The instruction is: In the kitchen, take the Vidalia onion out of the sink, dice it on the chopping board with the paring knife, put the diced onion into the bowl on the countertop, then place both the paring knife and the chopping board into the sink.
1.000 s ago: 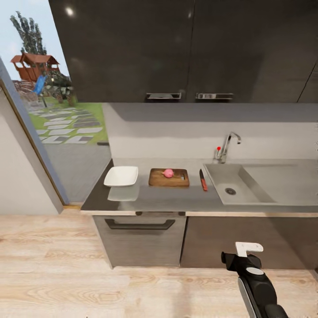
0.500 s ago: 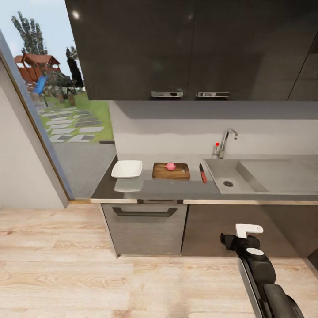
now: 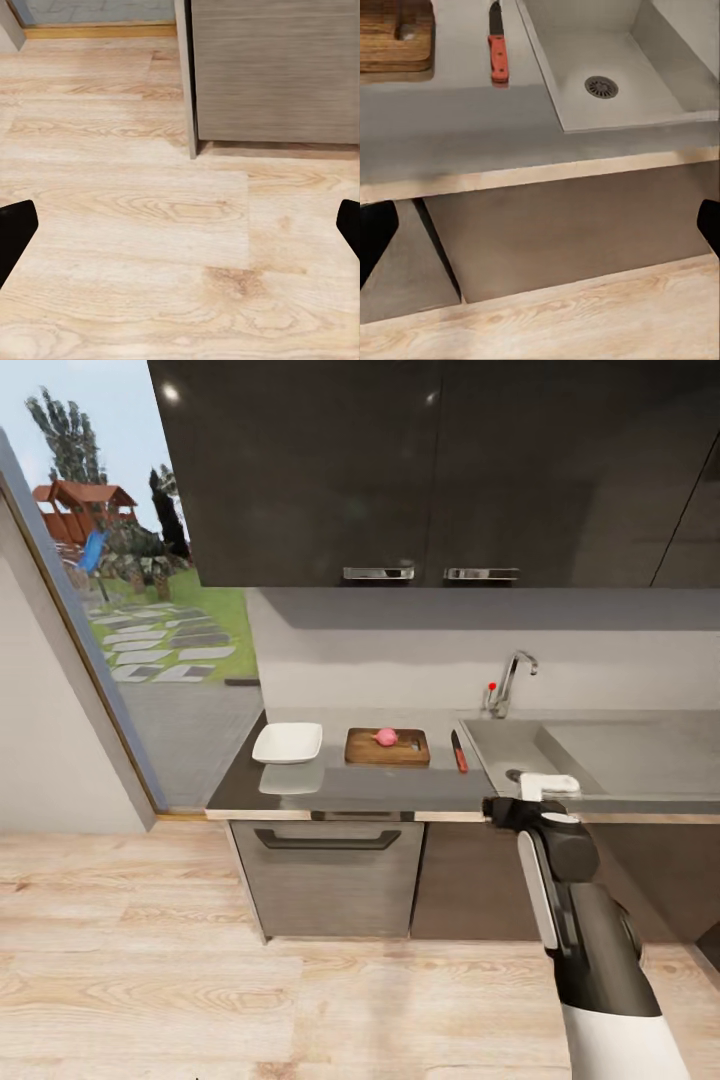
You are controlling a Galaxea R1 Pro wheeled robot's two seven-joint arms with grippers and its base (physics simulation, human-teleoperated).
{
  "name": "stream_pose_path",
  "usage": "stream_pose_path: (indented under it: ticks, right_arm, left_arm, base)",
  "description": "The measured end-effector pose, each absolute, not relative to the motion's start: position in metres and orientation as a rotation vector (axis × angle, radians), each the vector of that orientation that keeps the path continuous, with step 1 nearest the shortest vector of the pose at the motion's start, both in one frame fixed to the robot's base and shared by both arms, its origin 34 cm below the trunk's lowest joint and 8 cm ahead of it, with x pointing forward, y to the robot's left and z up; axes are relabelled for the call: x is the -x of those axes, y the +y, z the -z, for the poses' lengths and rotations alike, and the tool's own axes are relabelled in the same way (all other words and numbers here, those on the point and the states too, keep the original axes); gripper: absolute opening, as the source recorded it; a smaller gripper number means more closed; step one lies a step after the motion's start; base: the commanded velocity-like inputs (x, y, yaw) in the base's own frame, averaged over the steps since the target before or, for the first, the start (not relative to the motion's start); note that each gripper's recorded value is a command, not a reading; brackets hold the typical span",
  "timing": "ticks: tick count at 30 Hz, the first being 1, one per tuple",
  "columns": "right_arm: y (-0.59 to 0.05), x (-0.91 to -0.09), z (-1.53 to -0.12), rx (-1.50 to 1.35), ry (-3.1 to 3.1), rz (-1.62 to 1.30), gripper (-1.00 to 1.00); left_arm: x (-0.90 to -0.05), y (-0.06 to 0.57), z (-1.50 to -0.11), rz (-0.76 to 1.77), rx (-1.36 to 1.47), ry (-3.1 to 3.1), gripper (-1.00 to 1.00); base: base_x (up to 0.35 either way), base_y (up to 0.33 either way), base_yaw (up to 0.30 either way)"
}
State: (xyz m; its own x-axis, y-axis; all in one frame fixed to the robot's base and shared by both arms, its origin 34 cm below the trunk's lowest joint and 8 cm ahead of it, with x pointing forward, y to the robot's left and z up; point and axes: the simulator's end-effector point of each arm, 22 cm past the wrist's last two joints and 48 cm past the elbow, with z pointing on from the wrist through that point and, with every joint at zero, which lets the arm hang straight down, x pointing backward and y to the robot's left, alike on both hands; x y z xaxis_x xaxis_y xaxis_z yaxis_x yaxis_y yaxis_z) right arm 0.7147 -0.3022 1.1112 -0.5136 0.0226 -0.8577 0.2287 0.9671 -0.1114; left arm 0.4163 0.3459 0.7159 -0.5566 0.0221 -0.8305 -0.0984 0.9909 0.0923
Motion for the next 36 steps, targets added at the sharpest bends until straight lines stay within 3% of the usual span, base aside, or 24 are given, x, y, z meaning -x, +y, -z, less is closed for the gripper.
stream_pose_path:
  ticks: [9,20,36]
  right_arm:
    - [-0.255,-0.808,-1.249,-0.149,1.93,0.241,1.0]
    - [-0.242,-0.881,-1.235,-0.047,2.158,0.312,1.0]
    - [-0.269,-0.879,-1.18,-0.133,2.282,0.239,1.0]
  left_arm:
    - [-0.416,0.346,-0.716,-0.157,0.053,2.157,1.0]
    - [-0.416,0.346,-0.716,-0.157,0.053,2.157,1.0]
    - [-0.416,0.346,-0.716,-0.156,0.054,2.157,1.0]
  base:
    - [0.0,0.0,0.0]
    - [0.0,0.0,0.0]
    - [0.0,0.0,0.0]
